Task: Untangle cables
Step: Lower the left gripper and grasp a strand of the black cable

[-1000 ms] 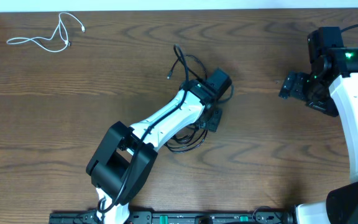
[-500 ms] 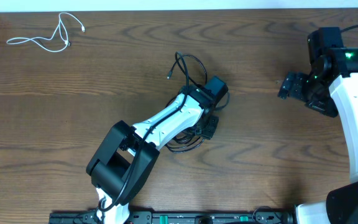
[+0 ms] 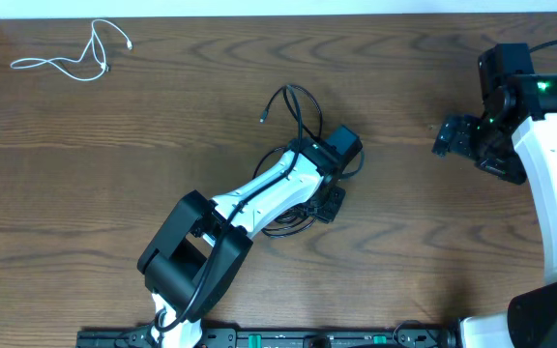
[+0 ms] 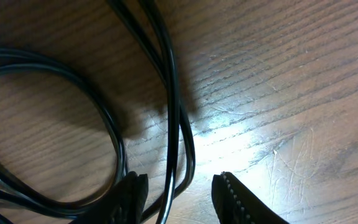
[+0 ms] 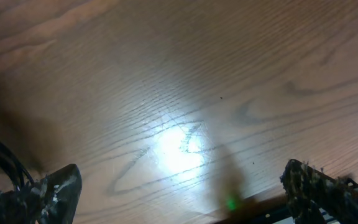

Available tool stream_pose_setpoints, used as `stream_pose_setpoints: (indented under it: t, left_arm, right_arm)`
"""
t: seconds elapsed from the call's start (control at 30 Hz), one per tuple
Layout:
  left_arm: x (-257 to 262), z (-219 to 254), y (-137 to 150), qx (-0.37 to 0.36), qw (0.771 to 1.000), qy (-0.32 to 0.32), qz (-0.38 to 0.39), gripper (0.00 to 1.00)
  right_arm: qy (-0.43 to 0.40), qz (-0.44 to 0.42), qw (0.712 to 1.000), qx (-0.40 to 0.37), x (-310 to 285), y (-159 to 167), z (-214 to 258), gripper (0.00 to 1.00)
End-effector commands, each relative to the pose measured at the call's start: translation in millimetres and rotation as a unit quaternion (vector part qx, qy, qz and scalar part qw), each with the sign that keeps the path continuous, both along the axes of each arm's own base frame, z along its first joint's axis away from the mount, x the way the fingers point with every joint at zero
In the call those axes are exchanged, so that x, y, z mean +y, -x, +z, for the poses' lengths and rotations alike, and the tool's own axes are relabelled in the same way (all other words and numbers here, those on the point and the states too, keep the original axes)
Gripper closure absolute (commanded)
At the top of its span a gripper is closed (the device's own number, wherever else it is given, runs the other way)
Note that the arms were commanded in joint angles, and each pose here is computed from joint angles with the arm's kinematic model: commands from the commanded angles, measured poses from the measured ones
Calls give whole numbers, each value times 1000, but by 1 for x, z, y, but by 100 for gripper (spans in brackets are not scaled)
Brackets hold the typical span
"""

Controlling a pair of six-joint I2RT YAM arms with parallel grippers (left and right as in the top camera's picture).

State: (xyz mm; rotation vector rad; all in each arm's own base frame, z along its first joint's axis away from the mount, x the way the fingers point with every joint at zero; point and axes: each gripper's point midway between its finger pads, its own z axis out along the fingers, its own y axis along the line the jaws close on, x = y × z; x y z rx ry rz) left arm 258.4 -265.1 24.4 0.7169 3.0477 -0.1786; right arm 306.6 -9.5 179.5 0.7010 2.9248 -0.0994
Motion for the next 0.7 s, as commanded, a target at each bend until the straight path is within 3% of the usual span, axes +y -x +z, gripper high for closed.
stream_pose_setpoints:
  t: [0.0, 0.67]
  left_arm:
    - [3, -3, 0, -2, 1000, -7, -8, 61]
    - [5, -16, -4, -4, 1000, -21, -7, 69]
  right_arm:
    - [-1, 6, 1000, 1, 0, 1, 0, 1]
    - [-1, 8, 1000, 2, 2, 1, 0, 1]
